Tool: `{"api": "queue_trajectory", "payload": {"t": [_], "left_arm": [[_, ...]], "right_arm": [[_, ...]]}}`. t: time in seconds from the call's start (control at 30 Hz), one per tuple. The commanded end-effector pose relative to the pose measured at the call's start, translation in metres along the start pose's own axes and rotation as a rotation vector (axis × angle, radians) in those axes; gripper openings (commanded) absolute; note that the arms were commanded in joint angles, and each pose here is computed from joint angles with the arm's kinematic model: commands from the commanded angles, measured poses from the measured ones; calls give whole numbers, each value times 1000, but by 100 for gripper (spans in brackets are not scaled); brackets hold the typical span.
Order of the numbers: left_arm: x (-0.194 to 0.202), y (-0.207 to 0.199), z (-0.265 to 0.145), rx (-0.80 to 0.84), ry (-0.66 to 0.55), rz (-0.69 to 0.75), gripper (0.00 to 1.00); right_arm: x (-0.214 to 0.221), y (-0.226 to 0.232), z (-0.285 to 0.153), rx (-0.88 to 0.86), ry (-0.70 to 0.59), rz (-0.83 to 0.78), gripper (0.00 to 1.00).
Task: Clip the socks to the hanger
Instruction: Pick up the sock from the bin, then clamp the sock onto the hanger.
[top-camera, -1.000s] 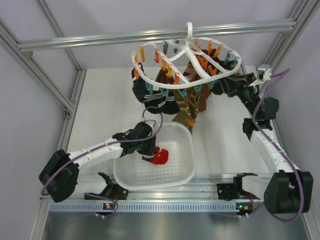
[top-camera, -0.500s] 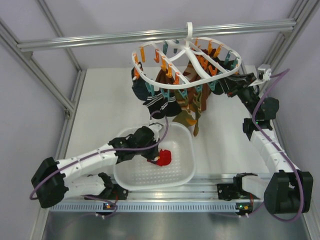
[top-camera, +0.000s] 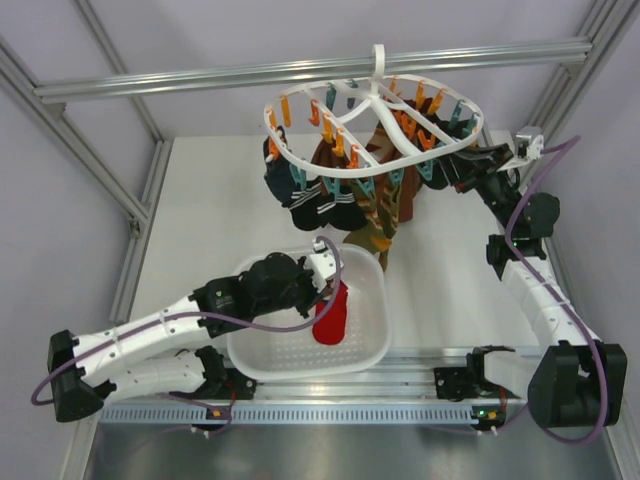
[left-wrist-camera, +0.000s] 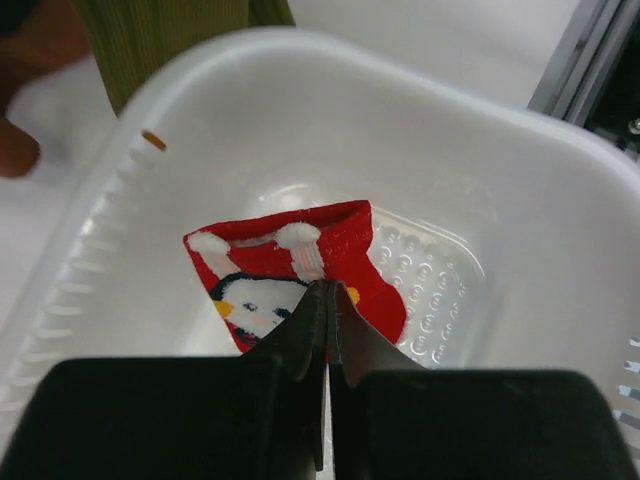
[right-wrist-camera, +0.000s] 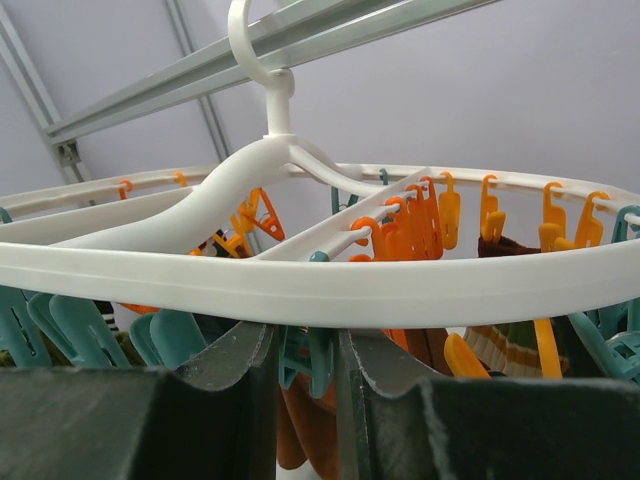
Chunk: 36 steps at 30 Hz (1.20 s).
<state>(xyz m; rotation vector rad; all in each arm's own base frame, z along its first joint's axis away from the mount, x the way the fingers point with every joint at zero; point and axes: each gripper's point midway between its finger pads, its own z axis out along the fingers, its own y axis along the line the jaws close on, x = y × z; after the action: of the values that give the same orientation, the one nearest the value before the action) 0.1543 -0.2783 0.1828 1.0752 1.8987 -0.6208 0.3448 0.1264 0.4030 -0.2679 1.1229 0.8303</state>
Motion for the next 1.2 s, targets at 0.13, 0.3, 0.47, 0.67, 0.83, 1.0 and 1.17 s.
{"api": "queue_trajectory", "payload": {"t": [0.13, 0.3, 0.47, 0.67, 0.83, 1.0, 1.17], "left_arm": [[-91, -2, -48, 4, -314, 287, 0], [-127, -2, -69, -18, -439, 388, 0], [-177, -13, -73, -7, -608, 497, 0], [-242, -31, -65, 16, -805, 553, 0], [-292, -55, -59, 69, -987, 527, 0], [-295, -64, -18, 94, -1014, 527, 0], [-299, -50, 21, -8, -1027, 494, 0]], "right_arm": [[-30, 13, 9, -51, -45, -60, 0], [-32, 13, 10, -49, -43, -62, 0], [-31, 12, 10, -43, -39, -56, 0], [-33, 11, 12, -40, -43, -63, 0], [-34, 9, 14, -31, -45, -47, 0], [-38, 11, 14, -28, -46, -35, 0], [-42, 11, 15, -15, -50, -8, 0]]}}
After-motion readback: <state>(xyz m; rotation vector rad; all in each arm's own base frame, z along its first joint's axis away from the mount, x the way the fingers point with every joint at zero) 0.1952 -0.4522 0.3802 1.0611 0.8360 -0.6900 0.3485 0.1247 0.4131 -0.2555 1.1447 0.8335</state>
